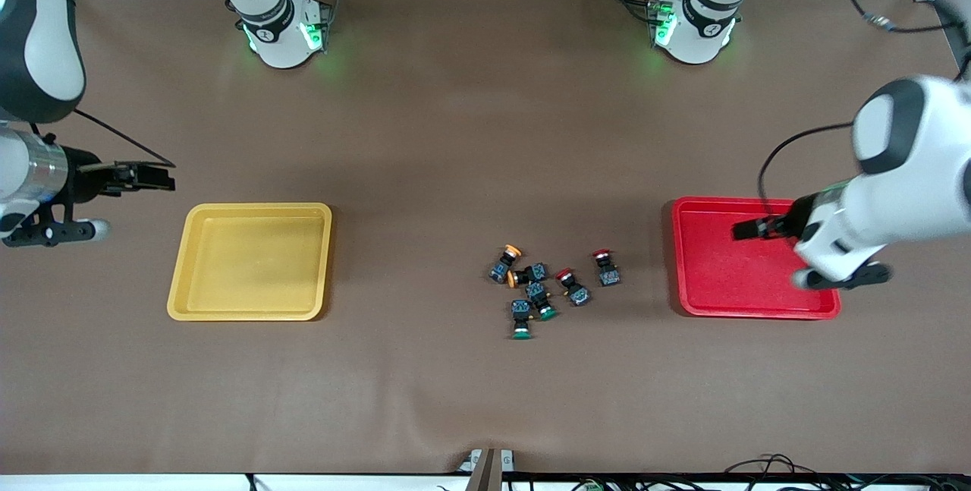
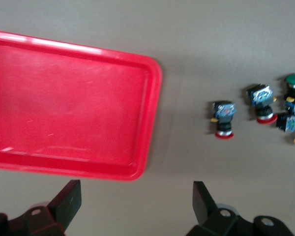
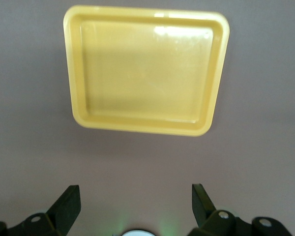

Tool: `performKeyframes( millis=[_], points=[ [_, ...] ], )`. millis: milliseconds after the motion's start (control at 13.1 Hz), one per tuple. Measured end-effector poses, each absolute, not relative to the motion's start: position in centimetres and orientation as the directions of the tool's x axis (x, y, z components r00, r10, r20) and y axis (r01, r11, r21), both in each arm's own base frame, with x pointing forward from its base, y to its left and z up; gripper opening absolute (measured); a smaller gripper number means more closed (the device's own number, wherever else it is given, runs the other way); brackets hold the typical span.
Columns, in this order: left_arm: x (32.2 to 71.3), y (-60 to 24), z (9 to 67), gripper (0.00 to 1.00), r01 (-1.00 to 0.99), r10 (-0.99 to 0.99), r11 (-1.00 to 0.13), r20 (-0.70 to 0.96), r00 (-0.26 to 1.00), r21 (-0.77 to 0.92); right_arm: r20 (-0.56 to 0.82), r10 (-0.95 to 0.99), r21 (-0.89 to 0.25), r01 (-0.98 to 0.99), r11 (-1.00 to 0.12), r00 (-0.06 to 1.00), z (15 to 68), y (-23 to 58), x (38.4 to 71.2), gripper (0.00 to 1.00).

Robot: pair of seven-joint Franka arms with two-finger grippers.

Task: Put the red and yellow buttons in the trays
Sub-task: 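Grasp a red button with the left gripper while the right gripper approaches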

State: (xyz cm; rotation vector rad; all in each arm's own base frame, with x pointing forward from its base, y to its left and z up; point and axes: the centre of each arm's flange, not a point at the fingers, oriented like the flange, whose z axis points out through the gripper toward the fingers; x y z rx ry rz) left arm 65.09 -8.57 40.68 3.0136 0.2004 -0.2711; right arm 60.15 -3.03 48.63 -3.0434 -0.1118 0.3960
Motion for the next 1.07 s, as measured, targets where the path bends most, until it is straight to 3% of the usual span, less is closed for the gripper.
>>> performKeyframes(
  millis=[534, 1068],
  points=[
    [66.3, -19.2, 27.1, 1.0, 0.269, 0.257, -0.961, -0.16, 0.953, 0.06, -0.255, 0.024, -0.099, -0.002, -0.995, 0.967, 45.6, -1.7, 61.8, 1.0],
    [64.9, -25.1, 20.5, 1.0, 0.342, 0.337, -0.939, -0.12, 0.934, 0.024, -0.261, -0.188, -0.114, -0.224, -0.968, 0.947, 44.9, 5.6, 62.6, 1.0]
  ],
)
